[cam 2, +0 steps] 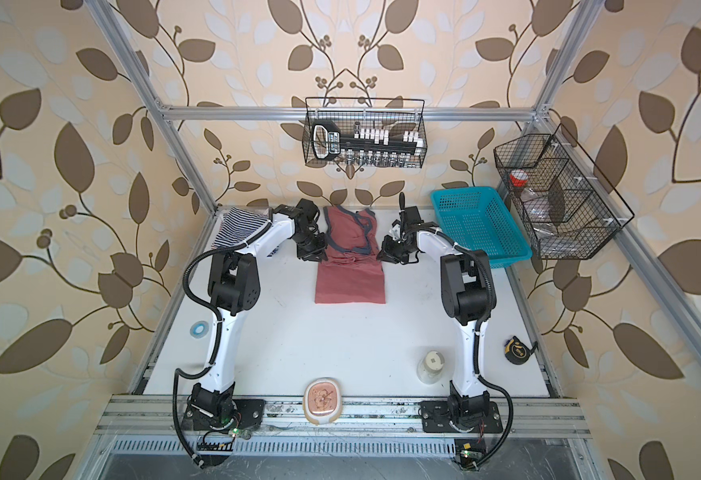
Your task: Fold and stack the tank tops
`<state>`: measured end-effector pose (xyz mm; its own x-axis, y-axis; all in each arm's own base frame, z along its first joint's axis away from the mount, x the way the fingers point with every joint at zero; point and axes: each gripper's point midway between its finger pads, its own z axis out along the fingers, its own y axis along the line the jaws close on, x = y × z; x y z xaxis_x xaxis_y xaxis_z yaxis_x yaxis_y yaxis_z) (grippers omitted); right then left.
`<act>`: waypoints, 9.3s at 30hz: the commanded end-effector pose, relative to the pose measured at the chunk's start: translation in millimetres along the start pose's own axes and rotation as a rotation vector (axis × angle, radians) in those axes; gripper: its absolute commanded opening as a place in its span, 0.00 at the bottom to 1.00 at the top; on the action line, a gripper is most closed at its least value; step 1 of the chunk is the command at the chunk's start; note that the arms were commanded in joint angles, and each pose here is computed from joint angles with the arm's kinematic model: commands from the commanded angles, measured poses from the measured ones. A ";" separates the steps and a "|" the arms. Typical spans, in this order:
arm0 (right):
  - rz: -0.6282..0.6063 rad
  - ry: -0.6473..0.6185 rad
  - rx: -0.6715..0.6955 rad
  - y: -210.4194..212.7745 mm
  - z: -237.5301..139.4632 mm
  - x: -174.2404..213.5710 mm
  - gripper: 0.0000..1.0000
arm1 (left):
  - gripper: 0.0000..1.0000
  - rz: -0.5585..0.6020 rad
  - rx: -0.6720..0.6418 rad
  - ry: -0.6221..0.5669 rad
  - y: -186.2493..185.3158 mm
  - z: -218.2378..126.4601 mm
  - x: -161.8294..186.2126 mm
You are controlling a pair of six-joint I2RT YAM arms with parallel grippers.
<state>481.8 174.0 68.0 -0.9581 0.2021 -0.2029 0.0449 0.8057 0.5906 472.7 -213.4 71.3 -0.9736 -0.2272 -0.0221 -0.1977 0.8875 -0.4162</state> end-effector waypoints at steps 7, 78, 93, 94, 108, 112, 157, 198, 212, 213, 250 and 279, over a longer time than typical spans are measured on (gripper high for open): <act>-0.043 -0.105 -0.072 31.9 -32.6 -17.4 0.29 | 0.32 -0.034 0.145 -0.091 -27.0 -42.7 -24.8; -0.197 0.048 0.136 1.2 -33.8 94.7 0.39 | 0.36 -0.036 -0.048 -0.007 34.5 -21.4 126.0; -0.103 0.149 0.138 -37.6 -6.9 140.8 0.42 | 0.37 -0.103 -0.008 0.036 40.1 16.5 131.0; -0.097 0.150 0.130 -38.1 -4.5 141.4 0.42 | 0.37 -0.108 -0.008 0.036 40.5 18.2 130.4; -0.056 0.171 0.072 -37.4 4.5 150.3 0.17 | 0.21 -0.132 -0.026 0.065 49.5 30.0 136.5; -0.066 0.162 0.061 -31.3 -1.9 148.5 0.00 | 0.02 -0.128 -0.036 0.071 51.9 26.1 140.4; -0.248 -0.074 -0.156 83.6 -140.4 223.1 0.00 | 0.00 0.144 0.016 -0.241 5.5 -153.4 230.2; 0.005 -0.003 -0.296 47.5 -25.7 15.7 0.00 | 0.00 0.007 0.086 -0.120 -1.9 -56.6 -10.9; 0.132 -0.040 -0.337 27.5 11.2 -30.2 0.26 | 0.23 -0.082 0.161 -0.180 2.6 -35.0 -65.1; 0.134 -0.045 -0.342 27.7 10.1 -32.2 0.28 | 0.30 -0.089 0.177 -0.189 1.1 -36.9 -68.7; -0.018 0.193 -0.113 7.6 49.1 128.1 0.00 | 0.17 0.001 0.350 -0.051 -93.5 31.5 -16.7; -0.051 0.050 -0.304 64.0 8.1 31.7 0.09 | 0.23 0.146 0.247 -0.188 -85.2 -89.4 25.9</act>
<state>450.7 235.1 108.0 -0.9572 0.1292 -0.2589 -0.1229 0.6285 0.7681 481.1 -273.8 211.5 -0.9248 -0.2380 -0.2967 0.0244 0.7413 -0.6707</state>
